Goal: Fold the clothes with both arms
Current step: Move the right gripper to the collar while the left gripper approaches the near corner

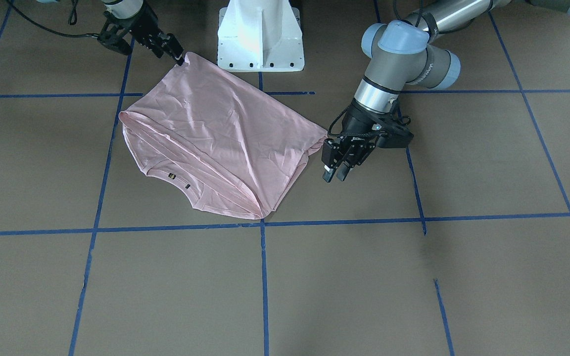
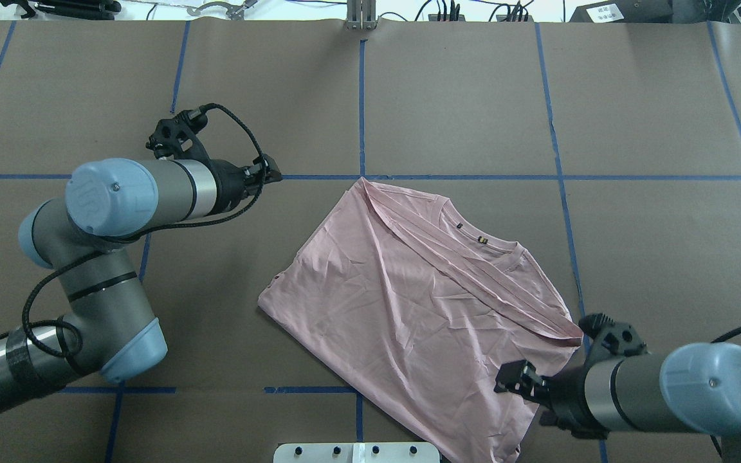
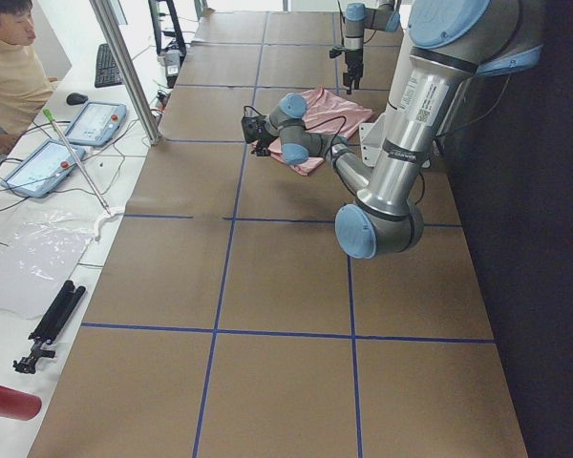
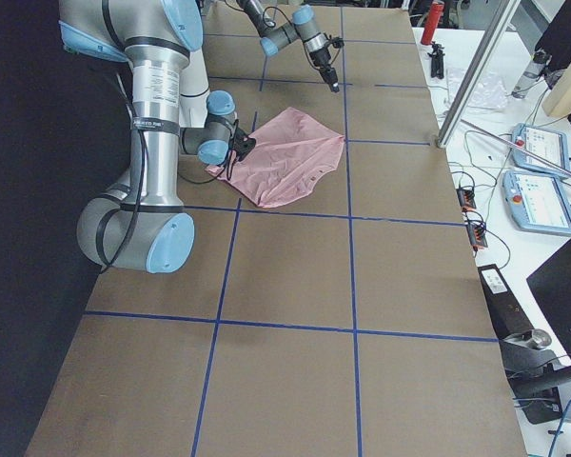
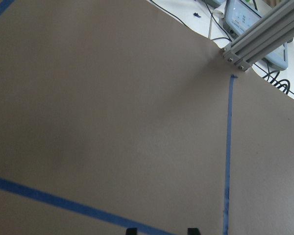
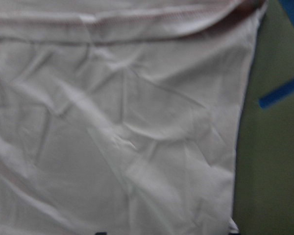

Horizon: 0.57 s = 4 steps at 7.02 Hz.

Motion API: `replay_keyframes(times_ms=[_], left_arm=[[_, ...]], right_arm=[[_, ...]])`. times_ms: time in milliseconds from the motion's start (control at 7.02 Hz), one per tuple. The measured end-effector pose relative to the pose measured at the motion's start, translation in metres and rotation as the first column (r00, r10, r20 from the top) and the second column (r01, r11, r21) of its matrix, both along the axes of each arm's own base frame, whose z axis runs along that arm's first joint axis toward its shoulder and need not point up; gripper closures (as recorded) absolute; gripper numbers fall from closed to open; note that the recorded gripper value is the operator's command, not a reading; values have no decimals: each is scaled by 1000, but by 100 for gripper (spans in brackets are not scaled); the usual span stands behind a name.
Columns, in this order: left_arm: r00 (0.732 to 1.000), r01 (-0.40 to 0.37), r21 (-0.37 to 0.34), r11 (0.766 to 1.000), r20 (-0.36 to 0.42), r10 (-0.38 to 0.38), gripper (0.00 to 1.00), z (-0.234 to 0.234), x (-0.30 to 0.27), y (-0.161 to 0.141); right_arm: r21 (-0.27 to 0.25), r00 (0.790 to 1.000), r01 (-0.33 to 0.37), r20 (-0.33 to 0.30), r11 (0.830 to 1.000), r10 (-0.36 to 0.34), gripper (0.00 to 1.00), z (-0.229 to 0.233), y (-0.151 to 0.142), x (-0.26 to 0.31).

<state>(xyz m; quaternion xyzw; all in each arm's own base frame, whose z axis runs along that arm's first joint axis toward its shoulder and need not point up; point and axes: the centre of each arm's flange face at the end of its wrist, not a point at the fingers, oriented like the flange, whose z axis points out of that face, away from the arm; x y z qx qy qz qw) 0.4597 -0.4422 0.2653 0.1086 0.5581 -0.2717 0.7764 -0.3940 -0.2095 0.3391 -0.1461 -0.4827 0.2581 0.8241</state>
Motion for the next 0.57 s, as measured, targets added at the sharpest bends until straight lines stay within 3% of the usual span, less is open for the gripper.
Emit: replay_keyframes(times_ms=[142,285,427,570], left_arm=[[999,-34,-57,998,37,36,35,-14,9,32],[992,-59,-120,991,101,71,35,-16,22,62],[981,-55,-178,982,172,86,34,-8,35,82],[964,-43,-222,974,246,99,34,2,42,93]], right_arm=[[44,997,-73,10,996,72,0,-4,-41,11],[121,994,-106,-1,987,107,0,-1,-77,17],[184,992,-114,-25,976,120,0,8,-105,18],[211,990,-122,-38,970,133,0,13,-121,20]])
